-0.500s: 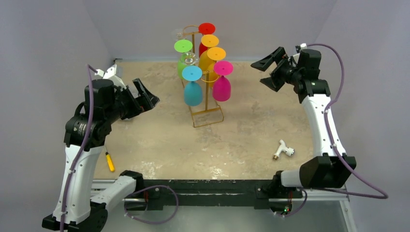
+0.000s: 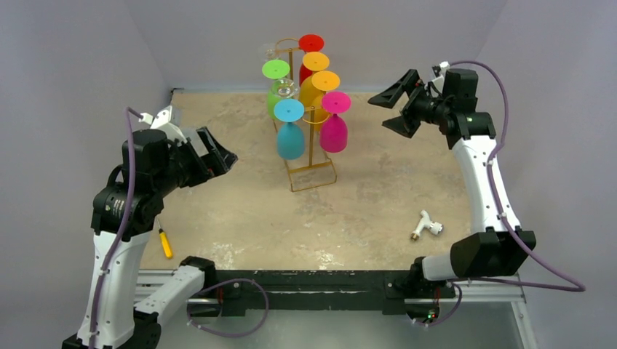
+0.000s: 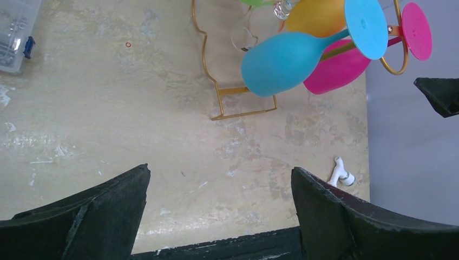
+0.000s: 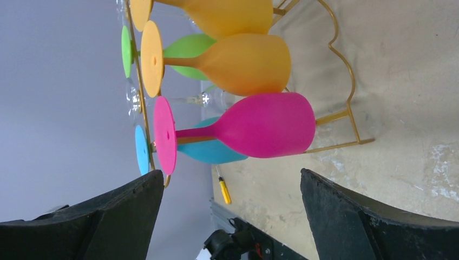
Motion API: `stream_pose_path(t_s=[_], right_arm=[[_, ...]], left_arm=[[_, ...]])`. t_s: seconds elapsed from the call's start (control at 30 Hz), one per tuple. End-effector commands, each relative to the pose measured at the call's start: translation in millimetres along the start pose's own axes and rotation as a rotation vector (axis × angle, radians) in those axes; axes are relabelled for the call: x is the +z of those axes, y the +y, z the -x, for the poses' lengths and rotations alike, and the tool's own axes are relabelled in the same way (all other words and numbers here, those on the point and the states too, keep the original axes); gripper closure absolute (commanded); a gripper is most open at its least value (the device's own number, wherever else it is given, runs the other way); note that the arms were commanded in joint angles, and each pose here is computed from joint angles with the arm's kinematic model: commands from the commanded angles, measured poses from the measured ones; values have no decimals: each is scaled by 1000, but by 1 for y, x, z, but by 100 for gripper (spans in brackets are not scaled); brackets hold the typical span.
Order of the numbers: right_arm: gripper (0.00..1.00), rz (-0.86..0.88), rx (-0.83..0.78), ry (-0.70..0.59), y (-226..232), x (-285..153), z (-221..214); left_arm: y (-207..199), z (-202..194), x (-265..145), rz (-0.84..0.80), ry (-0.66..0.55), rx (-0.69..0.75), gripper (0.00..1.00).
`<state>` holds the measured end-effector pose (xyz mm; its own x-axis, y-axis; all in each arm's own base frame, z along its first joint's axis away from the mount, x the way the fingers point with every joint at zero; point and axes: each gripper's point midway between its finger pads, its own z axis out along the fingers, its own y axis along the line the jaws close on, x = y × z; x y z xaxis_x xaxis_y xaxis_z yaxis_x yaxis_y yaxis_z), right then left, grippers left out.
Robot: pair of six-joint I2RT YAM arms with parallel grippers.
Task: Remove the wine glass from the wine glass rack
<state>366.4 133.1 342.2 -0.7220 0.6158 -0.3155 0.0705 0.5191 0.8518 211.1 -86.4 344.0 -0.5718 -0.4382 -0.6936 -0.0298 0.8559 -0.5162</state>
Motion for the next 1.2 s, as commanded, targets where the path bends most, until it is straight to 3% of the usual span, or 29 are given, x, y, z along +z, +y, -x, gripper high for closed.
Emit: stream_pose_path(t_s=[0.0, 0.3, 0.63, 1.17], right_arm=[[4, 60, -46, -31, 28, -16, 2], [13, 272, 32, 54, 60, -4, -1], [32, 325, 42, 119, 81, 17, -13], [52, 309, 76, 152, 77, 37, -19]], left_arm=[[-1, -1, -9, -28, -27, 33, 0], [-2, -7, -25, -50, -36, 31, 5], [0, -16, -36, -61, -28, 34, 6], [-2, -11, -41, -66, -51, 40, 8]])
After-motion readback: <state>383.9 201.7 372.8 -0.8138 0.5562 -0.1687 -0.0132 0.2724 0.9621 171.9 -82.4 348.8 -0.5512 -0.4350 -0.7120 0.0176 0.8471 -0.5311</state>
